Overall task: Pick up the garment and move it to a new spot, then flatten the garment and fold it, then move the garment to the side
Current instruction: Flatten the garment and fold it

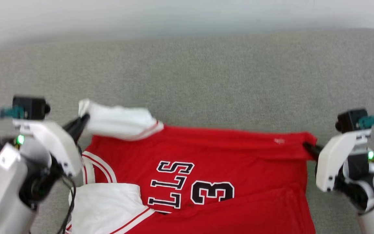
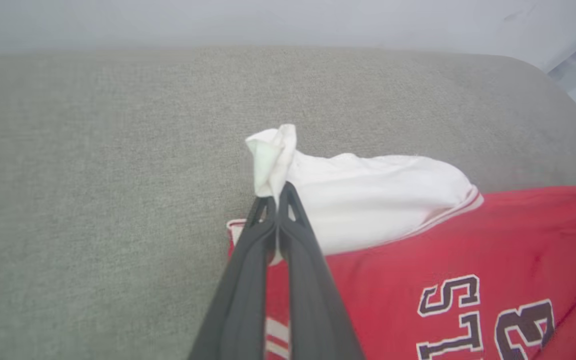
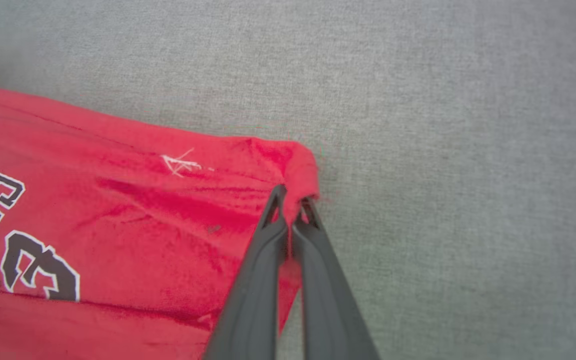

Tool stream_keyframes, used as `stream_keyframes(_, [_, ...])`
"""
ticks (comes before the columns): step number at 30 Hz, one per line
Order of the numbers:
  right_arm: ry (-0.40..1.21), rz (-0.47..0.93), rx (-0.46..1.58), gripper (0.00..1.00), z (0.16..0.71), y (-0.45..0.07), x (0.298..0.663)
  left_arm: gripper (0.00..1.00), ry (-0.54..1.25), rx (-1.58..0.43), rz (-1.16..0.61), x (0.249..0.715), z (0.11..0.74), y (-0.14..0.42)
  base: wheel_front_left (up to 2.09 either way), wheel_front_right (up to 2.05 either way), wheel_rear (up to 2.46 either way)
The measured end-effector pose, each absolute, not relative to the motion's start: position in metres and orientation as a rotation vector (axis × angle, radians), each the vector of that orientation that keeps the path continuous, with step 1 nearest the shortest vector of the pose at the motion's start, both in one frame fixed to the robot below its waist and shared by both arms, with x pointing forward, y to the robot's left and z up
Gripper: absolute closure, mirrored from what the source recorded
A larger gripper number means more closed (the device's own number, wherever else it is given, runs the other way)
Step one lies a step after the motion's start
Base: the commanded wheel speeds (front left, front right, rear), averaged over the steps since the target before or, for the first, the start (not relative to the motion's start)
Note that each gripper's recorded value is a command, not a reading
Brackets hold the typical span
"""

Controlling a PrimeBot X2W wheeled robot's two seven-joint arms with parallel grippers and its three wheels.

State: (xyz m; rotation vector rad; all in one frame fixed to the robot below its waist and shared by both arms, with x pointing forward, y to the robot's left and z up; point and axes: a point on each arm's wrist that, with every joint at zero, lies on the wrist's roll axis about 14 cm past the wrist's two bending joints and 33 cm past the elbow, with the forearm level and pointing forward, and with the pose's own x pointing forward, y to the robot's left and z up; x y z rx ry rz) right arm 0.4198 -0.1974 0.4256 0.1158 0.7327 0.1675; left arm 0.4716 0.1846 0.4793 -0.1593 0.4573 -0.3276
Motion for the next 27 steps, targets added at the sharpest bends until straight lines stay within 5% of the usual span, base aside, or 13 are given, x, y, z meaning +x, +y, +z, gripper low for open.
stream_keyframes(11, [0.747,0.129,0.208,1.00,0.394,-0.188,0.356,1.00,0.621,-0.313,-0.170,0.348,0.421,0.205,0.00,0.00,0.00])
stream_keyframes(18, [0.780,0.113,0.234,1.00,0.379,-0.183,0.331,1.00,0.722,-0.358,-0.140,0.312,0.389,0.198,0.00,0.00,0.00])
stream_keyframes(19, [0.780,0.112,0.237,0.96,0.378,-0.182,0.329,1.00,0.730,-0.360,-0.143,0.309,0.386,0.195,0.00,0.00,0.00])
stream_keyframes(20, [0.781,0.113,0.253,0.62,0.376,-0.178,0.326,1.00,0.734,-0.368,-0.149,0.308,0.384,0.191,0.00,0.00,0.00])
stream_keyframes(21, [0.780,0.114,0.261,0.00,0.375,-0.176,0.324,0.92,0.733,-0.378,-0.156,0.307,0.383,0.186,0.00,0.00,0.00])
stream_keyframes(23, [0.763,0.113,0.278,0.00,0.376,-0.172,0.322,0.54,0.730,-0.385,-0.163,0.306,0.380,0.179,0.00,0.00,0.00])
stream_keyframes(25, [0.732,0.113,0.290,0.00,0.379,-0.169,0.322,0.00,0.714,-0.387,-0.168,0.308,0.382,0.176,0.00,0.00,0.00])
stream_keyframes(27, [0.700,0.107,0.303,0.00,0.383,-0.168,0.322,0.00,0.680,-0.375,-0.177,0.313,0.386,0.174,0.00,0.00,0.00])
